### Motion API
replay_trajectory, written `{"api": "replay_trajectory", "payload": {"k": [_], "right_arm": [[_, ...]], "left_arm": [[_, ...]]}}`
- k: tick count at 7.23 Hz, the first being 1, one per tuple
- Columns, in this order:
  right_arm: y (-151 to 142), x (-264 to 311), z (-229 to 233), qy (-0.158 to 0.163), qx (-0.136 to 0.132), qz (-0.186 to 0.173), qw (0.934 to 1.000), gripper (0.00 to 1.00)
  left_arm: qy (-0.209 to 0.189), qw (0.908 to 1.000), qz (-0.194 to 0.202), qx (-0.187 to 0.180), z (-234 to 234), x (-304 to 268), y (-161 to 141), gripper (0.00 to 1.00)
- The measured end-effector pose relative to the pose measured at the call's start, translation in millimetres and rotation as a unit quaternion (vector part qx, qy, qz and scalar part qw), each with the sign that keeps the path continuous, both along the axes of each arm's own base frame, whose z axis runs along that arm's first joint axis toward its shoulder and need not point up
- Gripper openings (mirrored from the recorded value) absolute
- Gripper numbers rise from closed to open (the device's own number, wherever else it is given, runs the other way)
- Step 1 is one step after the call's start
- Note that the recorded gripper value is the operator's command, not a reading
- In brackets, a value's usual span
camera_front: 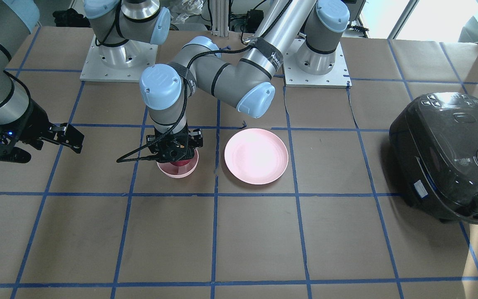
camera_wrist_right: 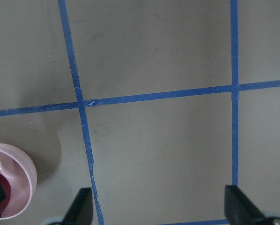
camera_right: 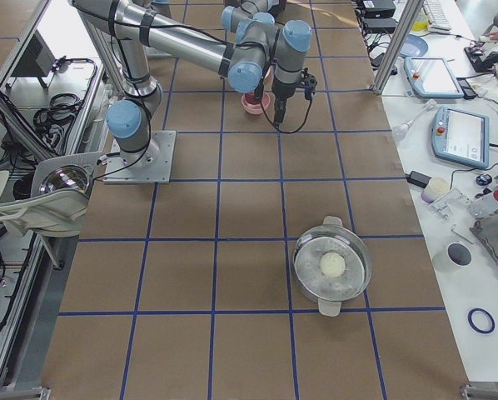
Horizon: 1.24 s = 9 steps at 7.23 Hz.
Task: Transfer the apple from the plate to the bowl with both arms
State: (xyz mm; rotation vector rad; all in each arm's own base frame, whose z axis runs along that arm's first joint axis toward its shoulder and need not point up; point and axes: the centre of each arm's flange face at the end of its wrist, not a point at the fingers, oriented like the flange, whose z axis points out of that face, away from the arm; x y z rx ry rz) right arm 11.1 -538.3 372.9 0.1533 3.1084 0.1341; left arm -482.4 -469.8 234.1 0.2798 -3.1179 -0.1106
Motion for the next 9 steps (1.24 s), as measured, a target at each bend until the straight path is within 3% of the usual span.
{"api": "replay_trajectory", "payload": {"k": [1,3,6,9], "right_arm": [[0,0,1,0.000,-0.001,0.000,1.0000,1.00],[1,0,3,-0.001,-0.001,-0.001,1.0000,1.00],[0,4,-1,-0.019,-0.001,-0.011,0.9998,1.00],[0,5,-1,-0.024,-0.001,-0.015,0.9996,1.00]], "left_arm": [[0.003,1.0000,-0.002,-0.003,-4,-2,-2,0.65],[0.003,1.0000,-0.002,-0.002,-12,-2,-3,1.00],[0.006,0.9999,-0.002,-0.011,-2,-3,-5,1.00],[0.019,0.9993,-0.001,-0.032,36,4,-5,1.00]]}}
